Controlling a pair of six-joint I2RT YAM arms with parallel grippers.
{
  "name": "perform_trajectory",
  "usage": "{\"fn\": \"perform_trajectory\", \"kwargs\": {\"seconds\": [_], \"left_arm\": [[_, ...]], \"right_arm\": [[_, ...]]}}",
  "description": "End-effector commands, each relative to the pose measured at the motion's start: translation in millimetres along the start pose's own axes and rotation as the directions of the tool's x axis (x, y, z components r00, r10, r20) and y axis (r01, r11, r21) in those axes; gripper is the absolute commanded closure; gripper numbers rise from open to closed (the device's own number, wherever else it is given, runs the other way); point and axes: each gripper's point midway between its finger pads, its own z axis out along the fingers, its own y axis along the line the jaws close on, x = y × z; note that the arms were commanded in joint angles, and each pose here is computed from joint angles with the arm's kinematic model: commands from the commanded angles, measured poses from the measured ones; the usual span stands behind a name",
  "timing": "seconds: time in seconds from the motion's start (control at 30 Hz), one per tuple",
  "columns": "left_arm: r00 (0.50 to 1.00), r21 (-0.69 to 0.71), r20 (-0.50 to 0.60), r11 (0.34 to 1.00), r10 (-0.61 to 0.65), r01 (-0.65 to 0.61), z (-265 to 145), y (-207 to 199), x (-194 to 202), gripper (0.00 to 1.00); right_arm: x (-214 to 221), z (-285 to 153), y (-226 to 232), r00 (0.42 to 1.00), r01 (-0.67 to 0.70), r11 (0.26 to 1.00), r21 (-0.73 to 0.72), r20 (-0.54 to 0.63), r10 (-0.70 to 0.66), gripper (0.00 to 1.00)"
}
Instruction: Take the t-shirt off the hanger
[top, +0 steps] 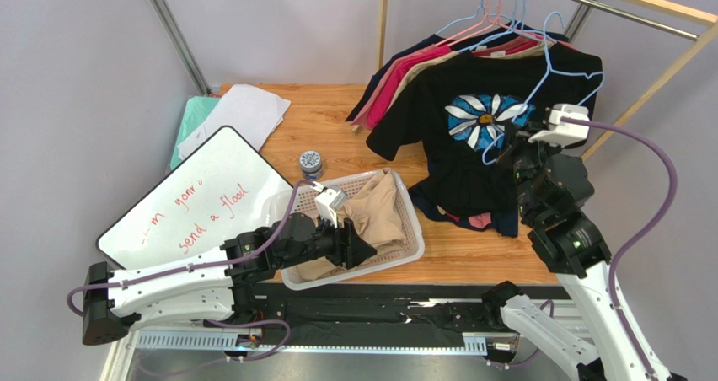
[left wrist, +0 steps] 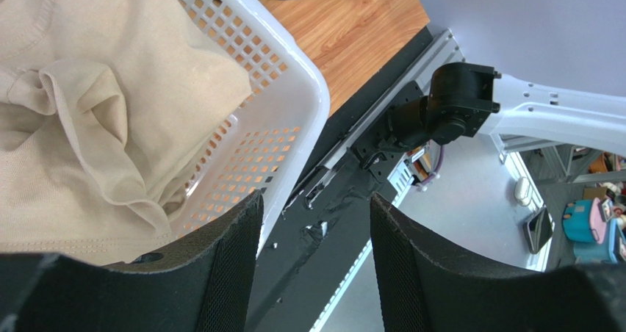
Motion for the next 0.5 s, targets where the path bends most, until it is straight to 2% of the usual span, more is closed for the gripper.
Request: {"fn": "perform_trajectory", "kwargs": {"seconds": [0.0, 0.2, 0.33, 0.47], "left_arm": [[0.999, 0.028, 0.032, 1.000, 0.005, -0.006, -6.1, -16.6, -18.4, 0.39], [0.999, 0.009, 0.034, 1.000, -0.001, 0.001, -10.8, -13.3, -19.2, 0.39], [0.999, -0.002, 0.034, 1.000, 0.001, -0.001, -13.0, -11.6, -19.8, 0.39], [1.000, -0.002, 0.031, 1.000, -0.003, 0.003, -11.0, -10.3, -17.4, 0.39]], "right_arm": [[-36.3, 12.3, 1.1, 0.989, 0.030, 1.000, 0.006, 0.147, -0.030, 1.00], [-40.7, 22.1, -12.4, 0.980, 0.022, 1.000, 0.007, 0.198, -0.023, 1.00], [-41.7, 17.3, -8.4, 0.969, -0.019, 0.998, -0.066, 0.246, 0.035, 1.00], [-29.4, 12.6, -6.4, 0.973, -0.027, 0.995, -0.093, 0.226, 0.047, 1.00]]}}
